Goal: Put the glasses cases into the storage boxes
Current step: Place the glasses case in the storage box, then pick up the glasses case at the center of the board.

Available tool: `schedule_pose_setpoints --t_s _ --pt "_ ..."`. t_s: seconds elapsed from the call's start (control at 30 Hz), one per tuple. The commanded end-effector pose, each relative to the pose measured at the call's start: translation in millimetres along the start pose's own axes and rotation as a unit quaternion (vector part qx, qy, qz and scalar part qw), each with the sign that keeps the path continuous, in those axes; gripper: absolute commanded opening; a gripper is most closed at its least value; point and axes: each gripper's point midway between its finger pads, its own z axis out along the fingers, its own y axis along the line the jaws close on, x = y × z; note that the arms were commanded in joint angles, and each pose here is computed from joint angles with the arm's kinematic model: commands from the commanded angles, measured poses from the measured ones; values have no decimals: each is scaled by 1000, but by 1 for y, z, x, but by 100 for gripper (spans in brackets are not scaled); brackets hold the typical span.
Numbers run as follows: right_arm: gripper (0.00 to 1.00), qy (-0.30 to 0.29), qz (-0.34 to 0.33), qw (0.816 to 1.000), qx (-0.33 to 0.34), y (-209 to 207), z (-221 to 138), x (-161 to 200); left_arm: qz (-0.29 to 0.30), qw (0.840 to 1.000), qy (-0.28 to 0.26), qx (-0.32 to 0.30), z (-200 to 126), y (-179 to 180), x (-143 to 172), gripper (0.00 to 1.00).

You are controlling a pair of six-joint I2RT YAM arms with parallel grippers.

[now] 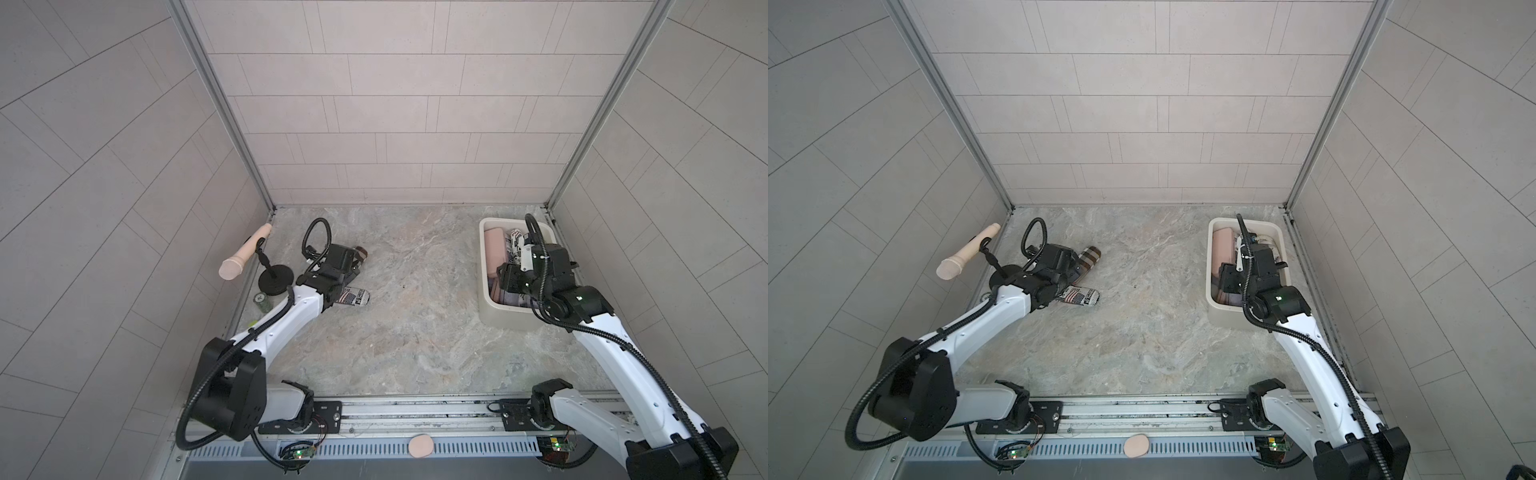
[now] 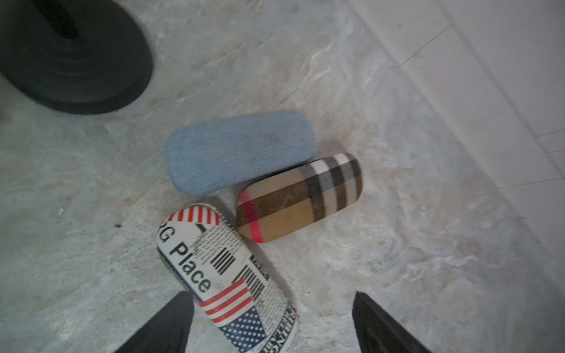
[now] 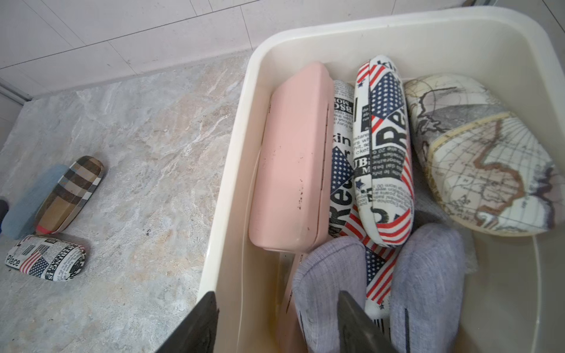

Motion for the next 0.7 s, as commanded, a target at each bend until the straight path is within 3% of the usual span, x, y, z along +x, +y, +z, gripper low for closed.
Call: schedule_pose_setpoints --t_s 0.0,0.27,0.43,0.67 --pt "66 -21 -9 999 -27 13 -4 -11 -43 996 53 -52 6 17 22 87" --pt "69 -24 -8 999 -36 15 -2 -7 -70 975 135 -162 28 27 53 97" --pt "71 -33 -13 999 -36 15 -9 -10 -62 972 143 -174 43 25 60 98" --pt "71 -39 -10 999 -34 14 -12 -10 -61 970 158 -175 63 30 76 91"
